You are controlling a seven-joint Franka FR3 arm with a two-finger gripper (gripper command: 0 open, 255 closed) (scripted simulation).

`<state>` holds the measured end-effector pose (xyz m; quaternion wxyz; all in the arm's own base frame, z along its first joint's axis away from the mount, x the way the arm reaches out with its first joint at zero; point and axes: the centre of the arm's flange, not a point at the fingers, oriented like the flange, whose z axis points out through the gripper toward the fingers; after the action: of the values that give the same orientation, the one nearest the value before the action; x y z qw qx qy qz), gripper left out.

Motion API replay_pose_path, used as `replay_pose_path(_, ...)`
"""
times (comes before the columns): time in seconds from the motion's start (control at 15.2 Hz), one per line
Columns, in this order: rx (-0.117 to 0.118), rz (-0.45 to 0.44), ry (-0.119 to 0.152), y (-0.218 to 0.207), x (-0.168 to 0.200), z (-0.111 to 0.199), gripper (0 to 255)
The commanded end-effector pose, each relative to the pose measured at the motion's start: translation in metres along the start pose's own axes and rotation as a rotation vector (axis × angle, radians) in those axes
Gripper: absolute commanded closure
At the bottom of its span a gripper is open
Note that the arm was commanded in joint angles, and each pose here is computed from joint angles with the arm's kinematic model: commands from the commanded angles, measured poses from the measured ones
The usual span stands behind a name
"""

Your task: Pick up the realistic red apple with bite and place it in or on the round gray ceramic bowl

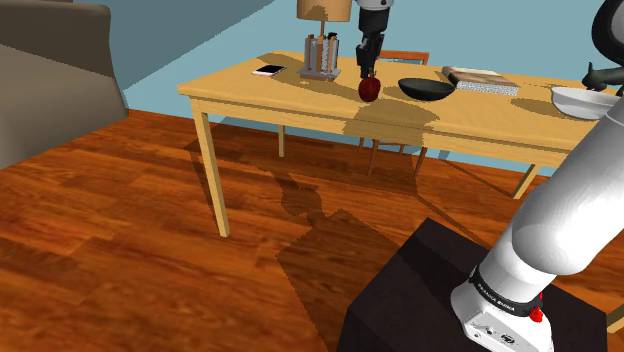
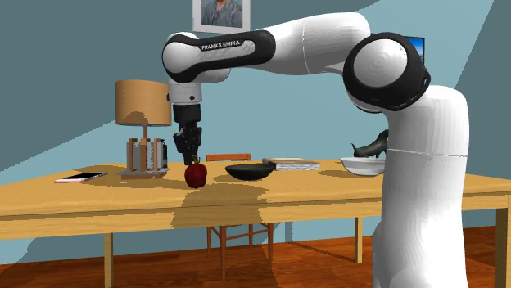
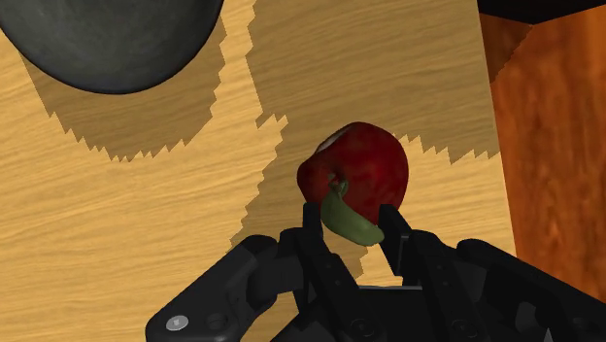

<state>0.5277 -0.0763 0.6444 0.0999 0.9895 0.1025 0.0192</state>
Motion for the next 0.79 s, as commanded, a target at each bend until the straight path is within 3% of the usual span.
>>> replay_pose_path(0.0,0.0,0.0,0.0,0.0,0.0,0.0,255)
replay_pose_path(0.73,0.0,-0.001,0.0,0.01,0.001,-0.052,255)
